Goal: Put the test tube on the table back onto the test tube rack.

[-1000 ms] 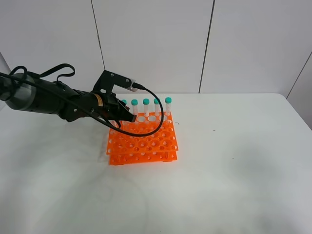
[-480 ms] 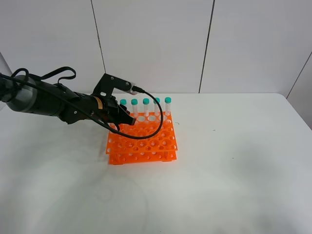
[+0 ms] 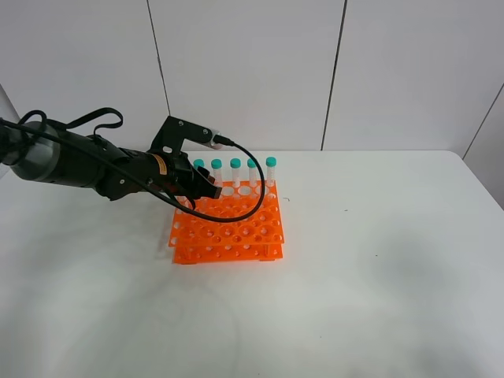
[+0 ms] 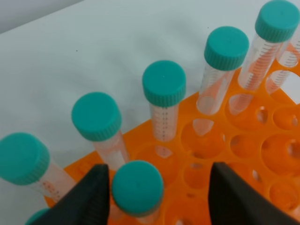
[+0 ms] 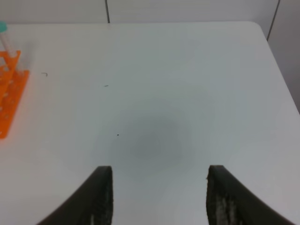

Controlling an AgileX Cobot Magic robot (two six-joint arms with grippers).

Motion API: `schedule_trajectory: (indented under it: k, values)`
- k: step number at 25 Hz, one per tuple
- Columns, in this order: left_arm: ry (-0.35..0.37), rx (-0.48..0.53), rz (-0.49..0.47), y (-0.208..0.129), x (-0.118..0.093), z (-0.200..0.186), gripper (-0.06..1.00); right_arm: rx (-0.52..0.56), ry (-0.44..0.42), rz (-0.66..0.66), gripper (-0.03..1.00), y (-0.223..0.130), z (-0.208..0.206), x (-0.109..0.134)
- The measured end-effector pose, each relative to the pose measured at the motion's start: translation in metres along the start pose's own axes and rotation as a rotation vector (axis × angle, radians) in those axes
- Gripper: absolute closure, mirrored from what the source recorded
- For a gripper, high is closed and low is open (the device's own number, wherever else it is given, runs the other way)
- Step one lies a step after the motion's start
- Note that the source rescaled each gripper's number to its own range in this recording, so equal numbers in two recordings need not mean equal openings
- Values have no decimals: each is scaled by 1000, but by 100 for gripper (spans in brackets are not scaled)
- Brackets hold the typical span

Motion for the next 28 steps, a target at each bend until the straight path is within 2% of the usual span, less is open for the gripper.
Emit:
schedule_trajectory:
  k: [10,16,19,23,28]
  values:
    - [18,-16,-7,16,7,-15,59,0,0,0,38,0,0,0]
    - [51,-70,-19,45,19,-47,59,0,0,0,38,0,0,0]
    - [79,-90,-73,58,30,-72,59,0,0,0,38,0,0,0]
    - [118,-60,-100,59,57,-106,59,0,0,0,38,0,0,0]
    - [86,-22,-125,49,77,-137,59,0,0,0,38,0,0,0]
Point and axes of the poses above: a point on each arm's last joint axis where the gripper is mounted, z pointing out along that axis toward the gripper, x along the wrist's bending axis when the last joint is at zero, y = z × x, the point moved 7 cm from there along z, pointing out along that axis toward the gripper, and after that the axes turned 15 degrees about z, right-handed, at the moved point
